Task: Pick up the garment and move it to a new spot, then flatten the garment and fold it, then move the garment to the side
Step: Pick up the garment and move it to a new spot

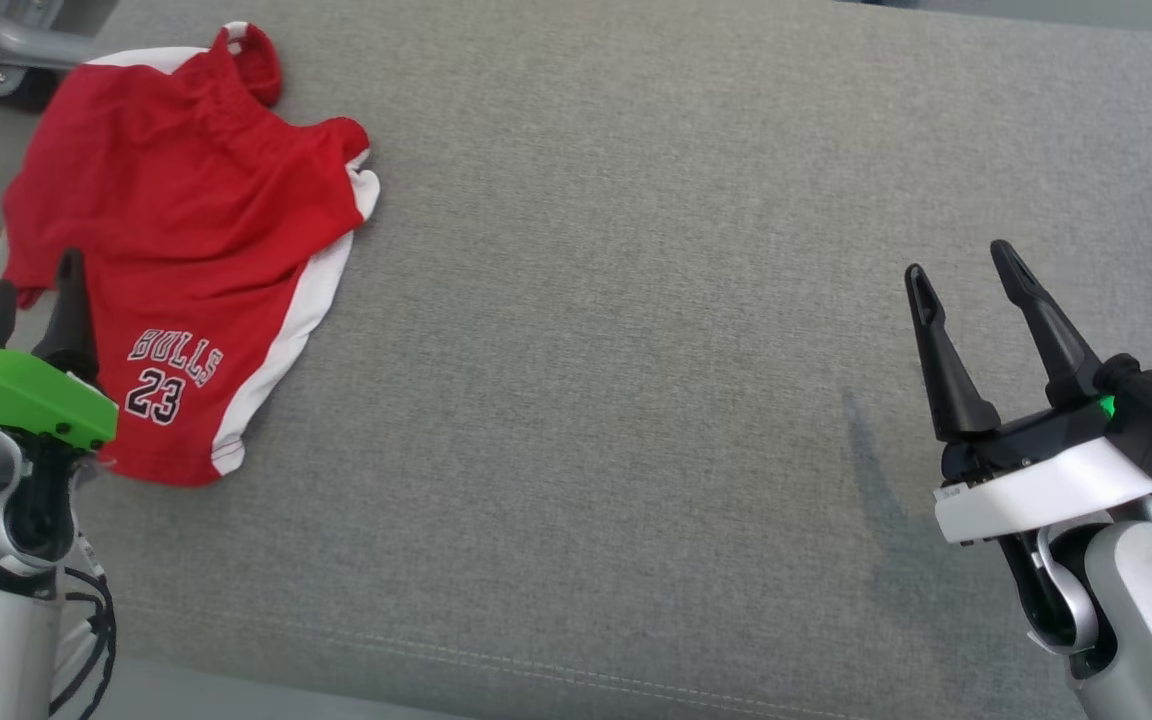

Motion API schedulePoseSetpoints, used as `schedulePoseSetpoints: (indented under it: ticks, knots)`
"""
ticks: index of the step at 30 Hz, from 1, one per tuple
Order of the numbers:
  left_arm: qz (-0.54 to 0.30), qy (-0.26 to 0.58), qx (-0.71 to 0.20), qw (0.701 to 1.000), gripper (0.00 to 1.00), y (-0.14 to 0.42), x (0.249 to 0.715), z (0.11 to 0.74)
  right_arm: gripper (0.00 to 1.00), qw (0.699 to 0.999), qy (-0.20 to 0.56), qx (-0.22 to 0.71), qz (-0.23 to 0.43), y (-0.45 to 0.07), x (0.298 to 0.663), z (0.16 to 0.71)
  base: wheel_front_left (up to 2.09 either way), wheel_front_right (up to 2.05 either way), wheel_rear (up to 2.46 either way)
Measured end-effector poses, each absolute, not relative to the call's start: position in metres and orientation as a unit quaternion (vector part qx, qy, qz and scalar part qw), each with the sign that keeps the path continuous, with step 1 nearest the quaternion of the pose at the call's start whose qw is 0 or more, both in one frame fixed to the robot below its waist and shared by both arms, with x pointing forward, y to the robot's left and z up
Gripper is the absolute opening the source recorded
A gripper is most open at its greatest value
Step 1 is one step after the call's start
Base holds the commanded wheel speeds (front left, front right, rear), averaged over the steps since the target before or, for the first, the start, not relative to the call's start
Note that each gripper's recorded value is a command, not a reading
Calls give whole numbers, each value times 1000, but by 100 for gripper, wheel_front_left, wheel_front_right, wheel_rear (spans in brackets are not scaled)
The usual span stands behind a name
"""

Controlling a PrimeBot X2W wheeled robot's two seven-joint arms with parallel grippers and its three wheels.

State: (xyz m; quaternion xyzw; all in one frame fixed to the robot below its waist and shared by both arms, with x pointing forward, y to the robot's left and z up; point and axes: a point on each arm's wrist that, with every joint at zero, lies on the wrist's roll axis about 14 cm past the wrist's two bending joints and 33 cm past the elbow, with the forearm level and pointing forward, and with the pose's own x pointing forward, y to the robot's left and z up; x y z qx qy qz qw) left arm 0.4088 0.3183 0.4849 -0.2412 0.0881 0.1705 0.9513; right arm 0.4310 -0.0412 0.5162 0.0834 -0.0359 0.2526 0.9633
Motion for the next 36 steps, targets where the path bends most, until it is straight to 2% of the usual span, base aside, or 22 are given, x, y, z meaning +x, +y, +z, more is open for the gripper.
schedulePoseSetpoints:
  ticks: [7, 16, 22, 24, 25, 28, 29, 31, 36]
  knots:
    - [155, 165, -235, 945, 100, 308, 453, 446, 100, 973, -37, 79, 212, -70, 447, 509, 0, 0, 0]
    - [135, 256, -243, 926, 100, 276, 480, 385, 100, 984, -23, 65, 164, -106, 458, 493, 0, 0, 0]
    - [120, 321, -251, 905, 100, 255, 478, 353, 100, 988, -12, 59, 144, -120, 458, 482, 0, 0, 0]
    - [119, 330, -251, 902, 72, 254, 479, 352, 100, 988, -9, 59, 143, -120, 458, 480, 0, 0, 0]
    - [119, 335, -251, 901, 50, 255, 479, 351, 100, 988, -9, 59, 143, -120, 458, 480, 0, 0, 0]
    - [115, 367, -243, 891, 45, 253, 472, 343, 100, 988, -8, 59, 143, -119, 459, 480, 0, 0, 0]
    - [112, 377, -239, 888, 38, 252, 469, 341, 100, 988, -9, 59, 143, -119, 459, 480, 0, 0, 0]
    - [110, 380, -236, 887, 0, 252, 467, 342, 100, 988, -10, 59, 144, -119, 458, 481, 0, 0, 0]
    - [107, 381, -236, 888, 0, 252, 467, 346, 100, 988, -12, 61, 145, -116, 456, 484, 0, 0, 0]
